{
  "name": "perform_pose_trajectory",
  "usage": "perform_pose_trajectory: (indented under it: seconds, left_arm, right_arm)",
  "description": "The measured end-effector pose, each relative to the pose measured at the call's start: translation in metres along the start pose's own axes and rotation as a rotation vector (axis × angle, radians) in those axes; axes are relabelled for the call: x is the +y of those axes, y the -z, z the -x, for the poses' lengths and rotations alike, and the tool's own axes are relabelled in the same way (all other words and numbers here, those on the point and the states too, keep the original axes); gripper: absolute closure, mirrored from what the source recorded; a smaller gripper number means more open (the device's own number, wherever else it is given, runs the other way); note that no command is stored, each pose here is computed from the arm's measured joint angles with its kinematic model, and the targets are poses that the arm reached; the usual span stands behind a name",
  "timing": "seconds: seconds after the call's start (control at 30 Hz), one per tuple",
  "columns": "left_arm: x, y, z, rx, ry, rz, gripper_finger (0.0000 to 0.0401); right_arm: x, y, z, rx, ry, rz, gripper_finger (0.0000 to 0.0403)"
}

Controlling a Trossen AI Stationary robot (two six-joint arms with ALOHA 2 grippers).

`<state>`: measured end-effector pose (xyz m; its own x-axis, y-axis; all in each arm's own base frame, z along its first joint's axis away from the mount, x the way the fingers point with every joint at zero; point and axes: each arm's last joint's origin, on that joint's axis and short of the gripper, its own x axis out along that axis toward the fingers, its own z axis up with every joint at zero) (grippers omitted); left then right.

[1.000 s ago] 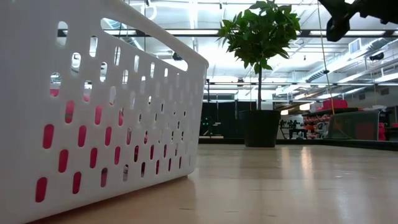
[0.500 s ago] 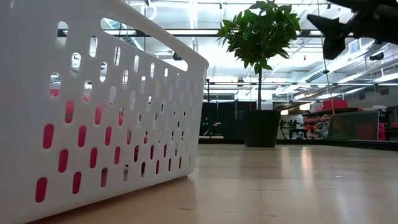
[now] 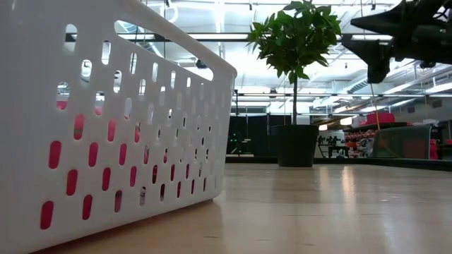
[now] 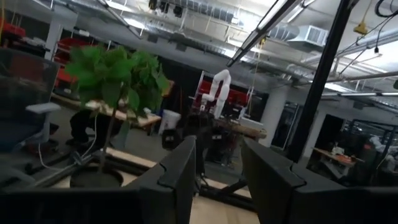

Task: Pick and placing Produce into tupperware
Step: Return to Home Position

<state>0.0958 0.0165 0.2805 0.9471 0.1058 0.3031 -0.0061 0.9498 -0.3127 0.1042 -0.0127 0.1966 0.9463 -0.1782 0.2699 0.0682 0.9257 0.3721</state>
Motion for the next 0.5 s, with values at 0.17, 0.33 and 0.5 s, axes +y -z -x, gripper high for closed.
perform_pose_trajectory:
  seconds: [0.17, 0.33, 0.5]
  left_arm:
    - [0.01, 0.027, 0.002, -0.036, 0.017, 0.058, 0.0258]
    - [0.018, 0.05, 0.005, -0.007, 0.005, 0.094, 0.0255]
    - [0.025, 0.07, 0.009, 0.053, -0.022, 0.136, 0.0263]
  right_arm:
    - [0.0, -0.001, 0.0, 0.0, 0.003, 0.114, 0.0171]
    - [0.0, -0.001, 0.0, -0.003, 0.001, 0.138, 0.0174]
    - [0.0, -0.001, 0.0, -0.003, 0.001, 0.138, 0.0174]
